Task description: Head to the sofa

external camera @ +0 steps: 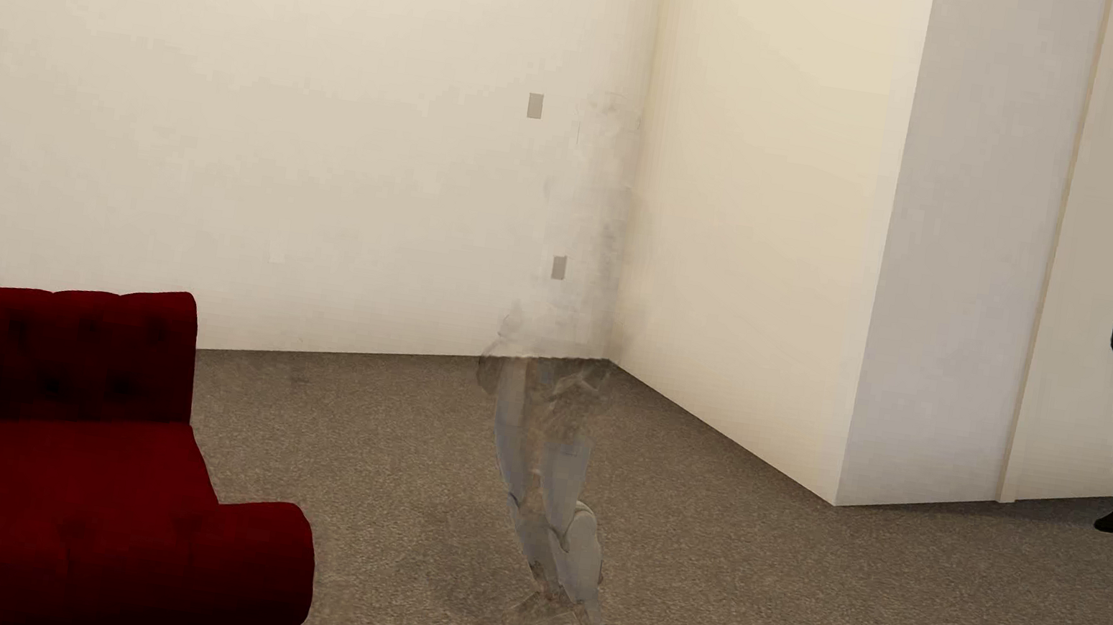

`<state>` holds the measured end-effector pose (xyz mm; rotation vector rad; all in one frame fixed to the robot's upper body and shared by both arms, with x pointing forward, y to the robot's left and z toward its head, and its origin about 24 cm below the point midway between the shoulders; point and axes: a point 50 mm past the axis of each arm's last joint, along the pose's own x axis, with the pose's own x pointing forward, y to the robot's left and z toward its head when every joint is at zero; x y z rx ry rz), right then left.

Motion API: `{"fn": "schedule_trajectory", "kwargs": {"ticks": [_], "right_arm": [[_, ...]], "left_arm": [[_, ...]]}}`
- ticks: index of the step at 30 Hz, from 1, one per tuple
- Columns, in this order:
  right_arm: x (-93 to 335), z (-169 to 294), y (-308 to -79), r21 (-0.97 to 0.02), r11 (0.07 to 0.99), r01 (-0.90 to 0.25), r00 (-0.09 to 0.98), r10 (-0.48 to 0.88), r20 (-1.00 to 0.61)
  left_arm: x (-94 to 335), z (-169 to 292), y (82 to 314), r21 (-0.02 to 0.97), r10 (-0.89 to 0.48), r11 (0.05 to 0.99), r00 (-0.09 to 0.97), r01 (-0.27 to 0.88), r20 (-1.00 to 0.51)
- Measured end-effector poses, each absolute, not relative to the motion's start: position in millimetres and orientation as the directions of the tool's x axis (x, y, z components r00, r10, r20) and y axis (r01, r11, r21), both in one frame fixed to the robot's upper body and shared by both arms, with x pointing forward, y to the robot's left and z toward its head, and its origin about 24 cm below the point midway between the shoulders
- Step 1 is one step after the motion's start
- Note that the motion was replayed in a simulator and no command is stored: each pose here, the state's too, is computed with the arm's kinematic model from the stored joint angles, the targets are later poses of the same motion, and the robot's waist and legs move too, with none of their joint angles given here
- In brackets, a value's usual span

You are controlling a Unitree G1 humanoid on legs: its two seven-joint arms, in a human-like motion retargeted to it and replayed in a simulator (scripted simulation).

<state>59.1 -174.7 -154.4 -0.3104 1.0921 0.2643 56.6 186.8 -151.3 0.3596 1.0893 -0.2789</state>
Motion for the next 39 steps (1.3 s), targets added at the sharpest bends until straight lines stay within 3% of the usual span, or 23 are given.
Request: {"fn": "schedule_trajectory", "kwargs": {"ticks": [19, 27, 31, 35, 39], "right_arm": [[61.6, -154.2, -176.6, -0.123, 0.923, -0.364, 0.44, 0.054, -0.896], [31.6, -156.9, -187.7, -0.119, 0.949, -0.291, 0.379, 0.001, -0.925], [38.2, -151.7, -192.1, -0.134, 0.954, -0.268, 0.42, -0.01, -0.908], [45.8, -154.5, -186.7, -0.123, 0.961, -0.247, 0.423, -0.007, -0.906], [15.7, -157.9, -194.8, -0.123, 0.971, -0.206, 0.345, -0.046, -0.938]], "left_arm": [[59.5, -150.8, 186.1, 0.149, -0.05, 0.904, 0.444, 0.401, -0.895], [40.8, -153.1, 185.4, 0.126, -0.036, 0.924, 0.409, 0.362, -0.912], [39.8, -153.6, 191.9, 0.14, -0.022, 0.917, 0.398, 0.373, -0.917], [66.3, -148.4, 195.7, 0.174, -0.014, 0.917, 0.466, 0.358, -0.885], [126.8, -121.3, 180.9, 0.186, -0.057, 0.939, 0.665, 0.289, -0.745]]}}
